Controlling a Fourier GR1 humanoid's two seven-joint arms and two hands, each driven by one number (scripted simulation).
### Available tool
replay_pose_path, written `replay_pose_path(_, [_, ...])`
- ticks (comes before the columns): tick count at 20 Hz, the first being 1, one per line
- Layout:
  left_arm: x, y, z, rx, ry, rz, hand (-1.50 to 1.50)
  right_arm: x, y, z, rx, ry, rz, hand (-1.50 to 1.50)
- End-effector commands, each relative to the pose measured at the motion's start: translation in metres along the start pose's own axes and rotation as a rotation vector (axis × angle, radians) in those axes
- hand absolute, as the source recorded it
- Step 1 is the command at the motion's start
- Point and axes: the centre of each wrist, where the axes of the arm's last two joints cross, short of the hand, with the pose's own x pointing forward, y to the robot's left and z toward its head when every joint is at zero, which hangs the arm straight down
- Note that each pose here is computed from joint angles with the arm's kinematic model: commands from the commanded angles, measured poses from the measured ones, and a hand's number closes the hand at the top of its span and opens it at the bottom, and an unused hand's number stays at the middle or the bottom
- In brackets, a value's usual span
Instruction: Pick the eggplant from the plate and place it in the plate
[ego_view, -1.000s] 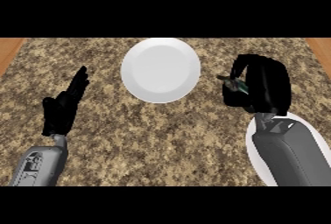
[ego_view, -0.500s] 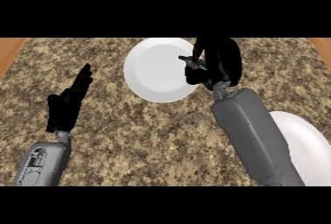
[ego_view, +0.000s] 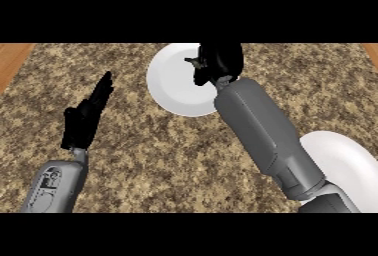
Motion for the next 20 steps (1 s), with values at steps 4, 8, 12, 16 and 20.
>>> replay_pose_path(4, [0.009, -0.004, -0.009, -0.037, -0.021, -0.003, 0.0, -0.016, 0.024, -0.012, 0.068, 0.164, 0.003, 1.5])
replay_pose_path(8, [0.015, -0.008, -0.016, -0.043, -0.046, 0.001, 0.0, -0.035, 0.036, -0.01, 0.083, 0.216, -0.124, -1.5])
replay_pose_path(12, [0.018, -0.008, -0.012, -0.071, -0.031, 0.02, 0.0, -0.044, 0.043, -0.009, 0.082, 0.197, -0.147, -1.5])
replay_pose_path(16, [0.023, -0.021, -0.015, -0.063, -0.035, 0.0, 0.0, -0.052, 0.042, -0.008, 0.01, 0.157, -0.335, -1.5])
replay_pose_path(20, [0.006, -0.016, -0.01, -0.048, -0.019, 0.013, 0.0, -0.032, 0.021, -0.017, -0.114, 0.152, -0.507, -1.5])
